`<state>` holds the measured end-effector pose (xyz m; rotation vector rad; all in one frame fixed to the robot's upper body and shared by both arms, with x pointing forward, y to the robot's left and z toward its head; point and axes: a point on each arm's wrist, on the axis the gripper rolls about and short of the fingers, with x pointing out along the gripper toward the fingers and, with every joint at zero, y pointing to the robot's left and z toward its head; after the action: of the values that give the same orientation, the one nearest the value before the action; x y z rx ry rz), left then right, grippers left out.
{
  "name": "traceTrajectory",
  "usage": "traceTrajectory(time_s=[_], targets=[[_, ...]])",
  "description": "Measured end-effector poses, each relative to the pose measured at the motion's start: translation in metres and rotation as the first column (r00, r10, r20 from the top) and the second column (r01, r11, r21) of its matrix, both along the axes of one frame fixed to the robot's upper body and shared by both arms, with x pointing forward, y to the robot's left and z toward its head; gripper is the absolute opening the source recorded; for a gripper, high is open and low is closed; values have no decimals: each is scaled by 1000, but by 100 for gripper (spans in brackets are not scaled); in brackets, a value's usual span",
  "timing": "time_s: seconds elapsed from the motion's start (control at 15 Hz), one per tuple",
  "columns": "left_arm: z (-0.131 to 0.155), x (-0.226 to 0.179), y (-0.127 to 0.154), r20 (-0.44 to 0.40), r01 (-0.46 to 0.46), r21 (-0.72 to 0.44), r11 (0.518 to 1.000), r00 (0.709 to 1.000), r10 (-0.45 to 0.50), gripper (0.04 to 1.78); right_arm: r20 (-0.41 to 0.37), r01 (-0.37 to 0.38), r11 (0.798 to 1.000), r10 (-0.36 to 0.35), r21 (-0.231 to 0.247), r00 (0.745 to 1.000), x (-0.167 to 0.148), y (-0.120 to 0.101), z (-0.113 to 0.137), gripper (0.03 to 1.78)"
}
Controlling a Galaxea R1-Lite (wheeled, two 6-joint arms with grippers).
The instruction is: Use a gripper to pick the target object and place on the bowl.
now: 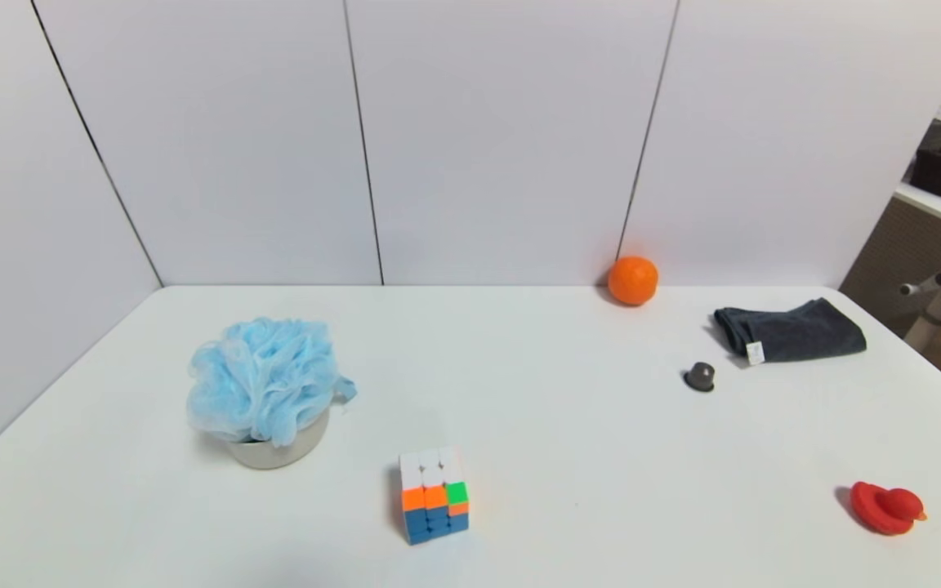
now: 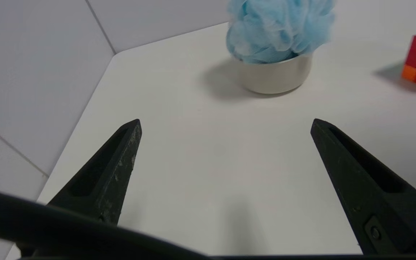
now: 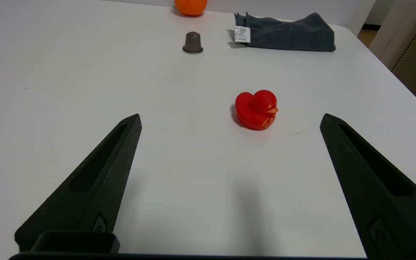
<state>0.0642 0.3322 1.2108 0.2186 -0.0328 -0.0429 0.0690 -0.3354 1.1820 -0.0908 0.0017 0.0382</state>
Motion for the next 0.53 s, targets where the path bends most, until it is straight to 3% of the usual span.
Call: traceTrajectory(time_s=[0.27,0.53], targets=[[-26,5,0,-32,-15,-34,999,999,14,169,0,1,1000,-1,0,1000,0,0,0,171],[-28,5,0,-36,-16,-104,994,999,12,169,0,1,1000,-1,0,1000,0,0,0,171]])
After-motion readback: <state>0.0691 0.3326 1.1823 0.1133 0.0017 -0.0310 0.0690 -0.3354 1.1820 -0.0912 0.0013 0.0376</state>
